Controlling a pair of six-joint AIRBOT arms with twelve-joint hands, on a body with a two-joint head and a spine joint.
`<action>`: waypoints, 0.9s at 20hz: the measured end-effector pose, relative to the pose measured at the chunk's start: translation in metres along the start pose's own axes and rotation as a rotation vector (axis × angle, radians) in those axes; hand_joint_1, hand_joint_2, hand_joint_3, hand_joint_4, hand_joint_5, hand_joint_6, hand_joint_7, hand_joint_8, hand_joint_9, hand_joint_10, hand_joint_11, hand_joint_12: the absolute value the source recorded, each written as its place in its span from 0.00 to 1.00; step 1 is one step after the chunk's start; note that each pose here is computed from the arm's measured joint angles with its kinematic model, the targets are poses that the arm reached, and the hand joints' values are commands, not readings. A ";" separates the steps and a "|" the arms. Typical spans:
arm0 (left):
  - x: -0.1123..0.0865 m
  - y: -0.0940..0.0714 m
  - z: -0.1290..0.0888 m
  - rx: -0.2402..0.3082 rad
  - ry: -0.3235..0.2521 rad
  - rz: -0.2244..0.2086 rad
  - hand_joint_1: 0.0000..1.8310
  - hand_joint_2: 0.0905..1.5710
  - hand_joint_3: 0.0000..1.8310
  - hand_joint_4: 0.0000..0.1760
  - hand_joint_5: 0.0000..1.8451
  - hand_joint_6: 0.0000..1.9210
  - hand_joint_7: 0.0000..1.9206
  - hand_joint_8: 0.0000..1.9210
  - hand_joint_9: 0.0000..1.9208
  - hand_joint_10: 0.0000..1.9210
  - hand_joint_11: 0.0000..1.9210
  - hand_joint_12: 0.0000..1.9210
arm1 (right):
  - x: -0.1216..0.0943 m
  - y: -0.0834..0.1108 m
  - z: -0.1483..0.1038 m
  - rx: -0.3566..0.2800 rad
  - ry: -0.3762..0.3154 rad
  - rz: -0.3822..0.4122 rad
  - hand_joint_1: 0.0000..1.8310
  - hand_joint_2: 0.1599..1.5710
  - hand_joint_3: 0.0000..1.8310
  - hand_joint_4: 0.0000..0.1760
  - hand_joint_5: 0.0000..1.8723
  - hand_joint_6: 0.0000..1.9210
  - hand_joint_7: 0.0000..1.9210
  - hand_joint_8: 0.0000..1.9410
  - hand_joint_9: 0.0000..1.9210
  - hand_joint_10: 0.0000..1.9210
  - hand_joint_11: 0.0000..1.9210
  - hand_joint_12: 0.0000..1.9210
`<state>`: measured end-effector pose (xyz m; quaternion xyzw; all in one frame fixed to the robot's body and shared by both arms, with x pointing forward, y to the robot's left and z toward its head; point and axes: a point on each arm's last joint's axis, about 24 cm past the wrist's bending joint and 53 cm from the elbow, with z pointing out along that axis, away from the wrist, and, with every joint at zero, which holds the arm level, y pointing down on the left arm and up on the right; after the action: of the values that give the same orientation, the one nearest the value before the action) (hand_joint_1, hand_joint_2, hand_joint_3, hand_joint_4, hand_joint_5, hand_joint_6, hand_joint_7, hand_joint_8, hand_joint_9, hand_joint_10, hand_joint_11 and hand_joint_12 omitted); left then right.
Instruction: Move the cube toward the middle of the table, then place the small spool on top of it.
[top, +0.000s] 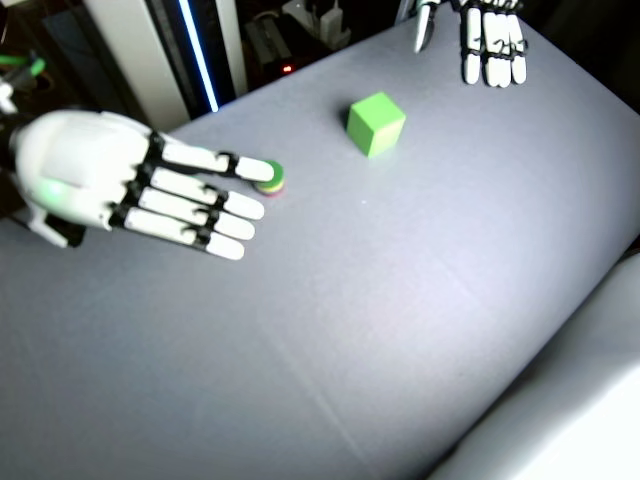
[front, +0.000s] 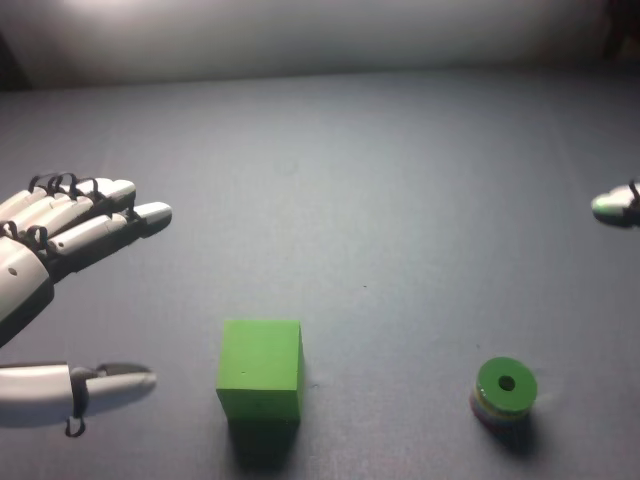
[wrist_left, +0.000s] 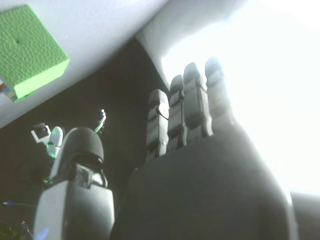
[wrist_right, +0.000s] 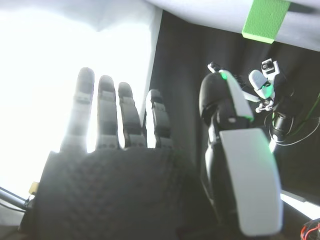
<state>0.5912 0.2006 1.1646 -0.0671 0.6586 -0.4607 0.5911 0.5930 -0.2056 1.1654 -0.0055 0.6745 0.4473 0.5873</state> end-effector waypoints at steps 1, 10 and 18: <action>0.001 -0.001 0.000 0.003 0.004 0.000 0.30 0.57 0.00 0.67 0.12 0.00 0.06 0.00 0.05 0.00 0.00 0.27 | 0.000 0.000 0.000 0.000 0.000 0.000 0.34 0.81 0.00 0.00 0.23 0.00 0.25 0.00 0.28 0.01 0.21 0.30; 0.046 -0.056 0.038 0.210 0.185 -0.007 0.34 0.47 0.00 1.00 0.06 0.00 0.05 0.00 0.07 0.01 0.10 0.06 | 0.002 -0.001 0.001 0.001 -0.001 0.004 0.35 0.81 0.00 0.00 0.24 0.00 0.26 0.00 0.30 0.00 0.20 0.33; 0.098 -0.042 0.066 0.158 0.343 0.122 0.37 0.48 0.00 1.00 0.10 0.00 0.07 0.00 0.09 0.01 0.00 0.28 | 0.002 -0.001 0.001 -0.002 0.000 0.003 0.34 0.81 0.00 0.00 0.25 0.00 0.27 0.00 0.30 0.00 0.22 0.31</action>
<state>0.5989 0.0802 1.1317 0.0992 0.7145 -0.4787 0.5004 0.5934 -0.2047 1.1639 -0.0048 0.6741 0.4488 0.5866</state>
